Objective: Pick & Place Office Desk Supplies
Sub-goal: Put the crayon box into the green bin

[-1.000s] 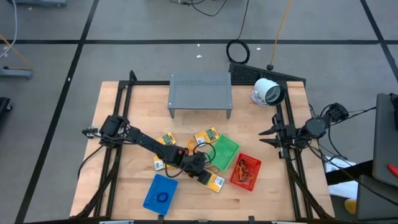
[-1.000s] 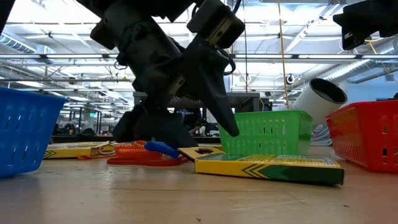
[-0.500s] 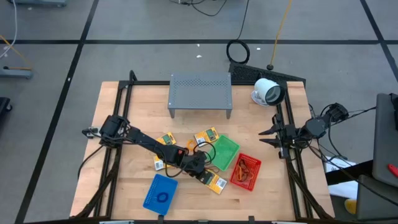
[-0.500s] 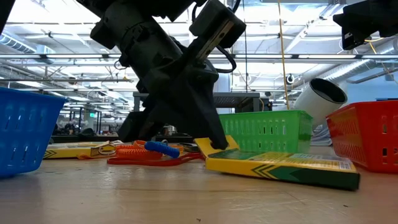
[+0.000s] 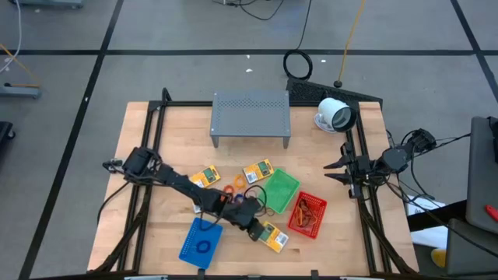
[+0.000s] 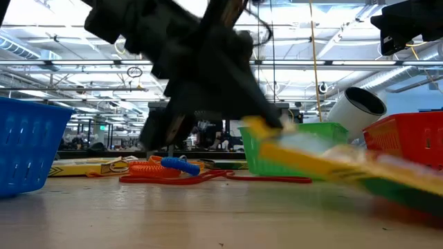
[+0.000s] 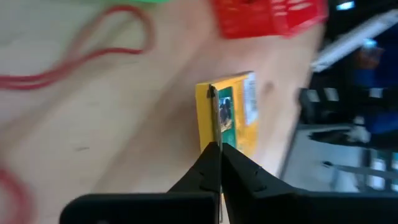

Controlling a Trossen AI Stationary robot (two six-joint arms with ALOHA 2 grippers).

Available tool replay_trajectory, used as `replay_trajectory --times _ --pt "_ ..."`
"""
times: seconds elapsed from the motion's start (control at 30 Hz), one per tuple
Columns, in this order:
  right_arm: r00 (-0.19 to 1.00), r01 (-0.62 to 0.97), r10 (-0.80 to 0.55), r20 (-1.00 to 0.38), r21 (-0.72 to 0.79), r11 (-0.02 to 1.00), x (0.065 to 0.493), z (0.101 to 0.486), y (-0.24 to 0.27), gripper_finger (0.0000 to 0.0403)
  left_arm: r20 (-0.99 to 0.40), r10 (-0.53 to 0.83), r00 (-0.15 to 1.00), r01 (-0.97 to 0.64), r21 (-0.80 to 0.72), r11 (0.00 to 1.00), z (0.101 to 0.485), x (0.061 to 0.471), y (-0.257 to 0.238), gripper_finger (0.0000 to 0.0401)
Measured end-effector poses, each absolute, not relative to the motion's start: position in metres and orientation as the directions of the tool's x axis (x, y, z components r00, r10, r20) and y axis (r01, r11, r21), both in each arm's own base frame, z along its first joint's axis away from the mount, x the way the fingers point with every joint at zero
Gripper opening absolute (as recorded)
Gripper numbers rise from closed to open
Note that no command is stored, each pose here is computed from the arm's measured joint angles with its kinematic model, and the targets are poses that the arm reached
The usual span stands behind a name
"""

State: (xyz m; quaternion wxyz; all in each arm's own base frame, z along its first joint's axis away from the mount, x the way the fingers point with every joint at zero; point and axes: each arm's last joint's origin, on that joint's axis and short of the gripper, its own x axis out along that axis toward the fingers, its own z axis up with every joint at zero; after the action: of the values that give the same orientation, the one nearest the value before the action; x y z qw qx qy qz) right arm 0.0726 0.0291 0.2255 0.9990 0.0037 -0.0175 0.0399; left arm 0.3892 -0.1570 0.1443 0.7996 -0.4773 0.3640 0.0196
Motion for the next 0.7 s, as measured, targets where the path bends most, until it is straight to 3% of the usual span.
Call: replay_trajectory --times 0.3,0.7 --pt "0.996 -0.080 0.080 0.035 0.006 0.997 0.073 0.226 0.029 0.0093 -0.458 -0.261 0.849 -0.225 -0.762 0.607 0.200 0.382 -0.154 0.0001" --pt "0.996 -0.080 0.079 0.036 0.006 0.997 0.073 0.226 0.029 0.0094 -0.404 -0.180 0.897 -0.182 -0.707 0.683 0.246 0.373 -0.121 0.0001"
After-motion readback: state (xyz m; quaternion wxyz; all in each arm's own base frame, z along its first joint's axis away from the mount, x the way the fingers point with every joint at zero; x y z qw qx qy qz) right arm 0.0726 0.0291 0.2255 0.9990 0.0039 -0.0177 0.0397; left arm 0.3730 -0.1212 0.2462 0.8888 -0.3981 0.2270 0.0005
